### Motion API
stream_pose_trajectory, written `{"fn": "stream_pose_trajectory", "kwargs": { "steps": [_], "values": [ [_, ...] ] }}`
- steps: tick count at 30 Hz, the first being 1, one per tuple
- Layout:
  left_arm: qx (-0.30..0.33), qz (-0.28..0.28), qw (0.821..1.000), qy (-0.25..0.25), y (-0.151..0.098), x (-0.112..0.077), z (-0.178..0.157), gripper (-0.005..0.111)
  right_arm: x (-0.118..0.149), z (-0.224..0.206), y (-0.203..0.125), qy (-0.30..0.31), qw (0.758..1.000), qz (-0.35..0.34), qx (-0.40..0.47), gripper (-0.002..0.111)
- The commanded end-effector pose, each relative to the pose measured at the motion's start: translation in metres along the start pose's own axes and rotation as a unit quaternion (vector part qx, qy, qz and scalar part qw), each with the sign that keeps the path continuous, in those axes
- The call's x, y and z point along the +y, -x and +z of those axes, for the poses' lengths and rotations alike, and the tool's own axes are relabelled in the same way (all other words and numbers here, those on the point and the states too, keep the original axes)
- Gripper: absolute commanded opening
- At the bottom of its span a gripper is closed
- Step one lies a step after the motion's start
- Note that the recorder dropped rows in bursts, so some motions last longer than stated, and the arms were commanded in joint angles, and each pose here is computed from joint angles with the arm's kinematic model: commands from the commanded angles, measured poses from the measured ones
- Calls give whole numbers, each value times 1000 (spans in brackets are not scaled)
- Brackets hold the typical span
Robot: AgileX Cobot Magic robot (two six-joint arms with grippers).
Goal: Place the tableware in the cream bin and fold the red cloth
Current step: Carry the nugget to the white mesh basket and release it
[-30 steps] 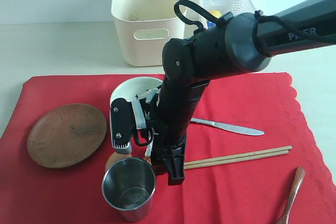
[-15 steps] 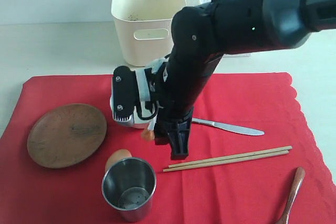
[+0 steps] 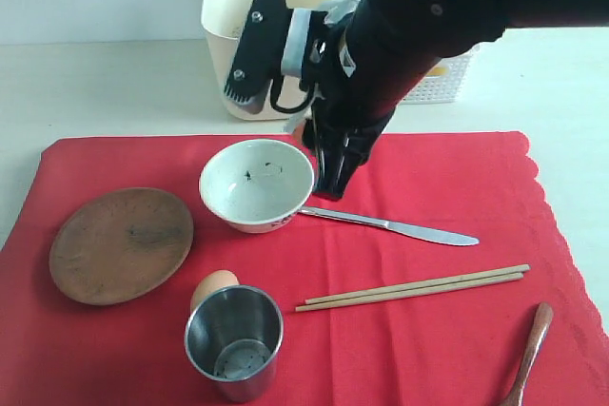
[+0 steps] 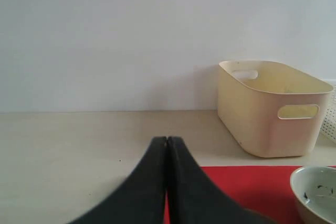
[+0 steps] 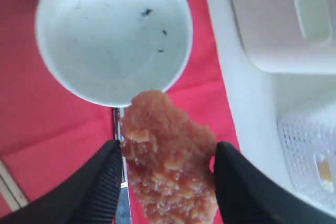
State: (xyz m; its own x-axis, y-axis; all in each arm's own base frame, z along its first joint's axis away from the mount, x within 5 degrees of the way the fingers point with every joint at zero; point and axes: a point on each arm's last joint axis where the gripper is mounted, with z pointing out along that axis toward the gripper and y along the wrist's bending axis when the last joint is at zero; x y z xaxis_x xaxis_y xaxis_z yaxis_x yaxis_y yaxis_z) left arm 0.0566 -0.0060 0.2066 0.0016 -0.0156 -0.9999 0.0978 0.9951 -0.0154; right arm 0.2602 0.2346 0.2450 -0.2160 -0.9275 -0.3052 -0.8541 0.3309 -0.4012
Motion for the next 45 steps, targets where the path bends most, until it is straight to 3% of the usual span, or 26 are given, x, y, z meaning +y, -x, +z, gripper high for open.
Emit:
{"fn": "stream_pose_trajectory", "kwargs": {
  "steps": [1,9,13,22,28,38,45],
  "values": [
    [1,-2,1000,-3,-1,0,0,2,-6,-4,-11,-37,991,119,50,0],
    [1,-2,1000,-3,-1,0,0,2,-7,-7,-20,-52,975,195,92,0],
    [1,-2,1000,-3,-1,0,0,2,-19,-10,-20,-118,963,228,77,0],
    [1,-2,1000,-3,-1,0,0,2,-73,2,-59,-127,914,382,49,0],
    [1,-2,1000,-3,-1,0,0,2,-102,15,-68,-107,878,463,-52,0],
    [1,-2,1000,-3,-1,0,0,2,-131,52,-74,-110,858,474,-165,0],
    [1,-2,1000,-3,-1,0,0,2,-166,77,-80,-130,844,491,-172,0]
  ]
}}
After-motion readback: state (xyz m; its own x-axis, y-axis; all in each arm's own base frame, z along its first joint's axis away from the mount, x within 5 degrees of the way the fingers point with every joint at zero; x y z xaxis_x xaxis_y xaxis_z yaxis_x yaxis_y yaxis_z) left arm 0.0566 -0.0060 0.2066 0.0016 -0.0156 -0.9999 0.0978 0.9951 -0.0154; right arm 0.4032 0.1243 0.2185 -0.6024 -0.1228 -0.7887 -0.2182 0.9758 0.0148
